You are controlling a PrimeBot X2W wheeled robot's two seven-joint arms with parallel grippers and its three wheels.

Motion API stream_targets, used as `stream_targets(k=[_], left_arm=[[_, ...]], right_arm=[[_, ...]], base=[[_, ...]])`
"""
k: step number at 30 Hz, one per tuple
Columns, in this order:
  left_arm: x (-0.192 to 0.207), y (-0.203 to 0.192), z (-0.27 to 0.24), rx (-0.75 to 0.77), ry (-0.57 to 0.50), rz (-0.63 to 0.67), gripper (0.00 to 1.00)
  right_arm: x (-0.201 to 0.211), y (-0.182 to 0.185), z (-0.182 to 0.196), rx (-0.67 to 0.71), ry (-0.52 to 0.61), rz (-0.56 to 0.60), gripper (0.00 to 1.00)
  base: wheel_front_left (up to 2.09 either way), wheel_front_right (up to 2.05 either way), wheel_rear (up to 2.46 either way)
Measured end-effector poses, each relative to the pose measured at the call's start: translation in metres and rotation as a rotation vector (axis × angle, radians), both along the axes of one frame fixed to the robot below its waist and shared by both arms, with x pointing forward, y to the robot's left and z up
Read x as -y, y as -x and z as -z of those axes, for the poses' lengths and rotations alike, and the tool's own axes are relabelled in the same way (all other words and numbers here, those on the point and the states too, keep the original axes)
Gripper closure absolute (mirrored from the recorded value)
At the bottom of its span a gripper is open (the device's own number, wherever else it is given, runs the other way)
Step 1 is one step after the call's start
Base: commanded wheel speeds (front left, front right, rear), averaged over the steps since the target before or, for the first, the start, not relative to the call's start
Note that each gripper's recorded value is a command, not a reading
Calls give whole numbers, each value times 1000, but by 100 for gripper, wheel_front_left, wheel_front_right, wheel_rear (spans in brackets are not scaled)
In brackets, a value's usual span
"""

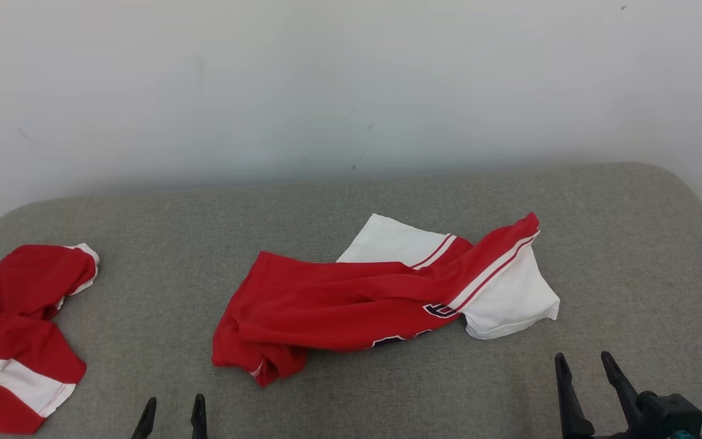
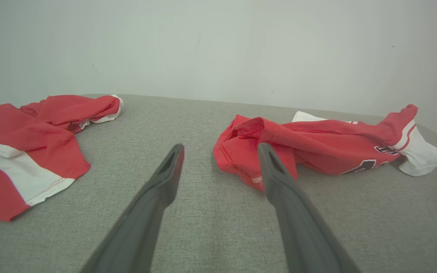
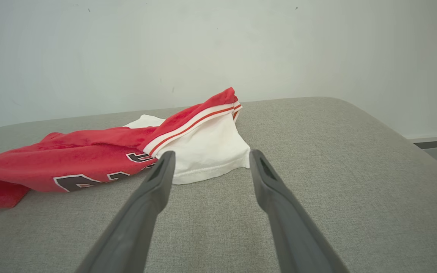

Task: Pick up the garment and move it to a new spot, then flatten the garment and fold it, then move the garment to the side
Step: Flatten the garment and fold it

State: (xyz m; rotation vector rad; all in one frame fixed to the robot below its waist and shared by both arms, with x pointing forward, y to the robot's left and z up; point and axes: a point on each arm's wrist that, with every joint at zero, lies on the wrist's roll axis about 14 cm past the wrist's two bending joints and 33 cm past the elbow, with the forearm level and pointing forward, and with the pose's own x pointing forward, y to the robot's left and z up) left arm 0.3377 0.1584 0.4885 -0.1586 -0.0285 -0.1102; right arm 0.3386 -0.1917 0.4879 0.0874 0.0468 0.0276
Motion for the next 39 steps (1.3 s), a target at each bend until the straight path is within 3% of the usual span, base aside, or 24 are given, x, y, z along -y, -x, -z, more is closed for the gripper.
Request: stream_targets(k=[9, 16, 27, 33, 39], left_arm=[[7, -14, 4, -17, 24, 19, 0], [26, -58, -6, -77, -27, 111, 0], [44, -132, 12, -462, -52, 158, 0], [49, -138, 49, -748, -118, 187, 0], [52, -145, 56, -820, -175, 209, 0]], right_arm=[[-2, -13, -3, -22, -11, -7, 0], [15, -45, 5, -192, 36, -3, 0], [17, -94, 18, -425, 121, -49, 0], [18, -107, 33, -545, 172, -77, 0], [21, -117, 38, -561, 174, -78, 0]], base=[[0, 0, 0], [0, 0, 0], [0, 0, 0], [0, 0, 0], [0, 0, 0]])
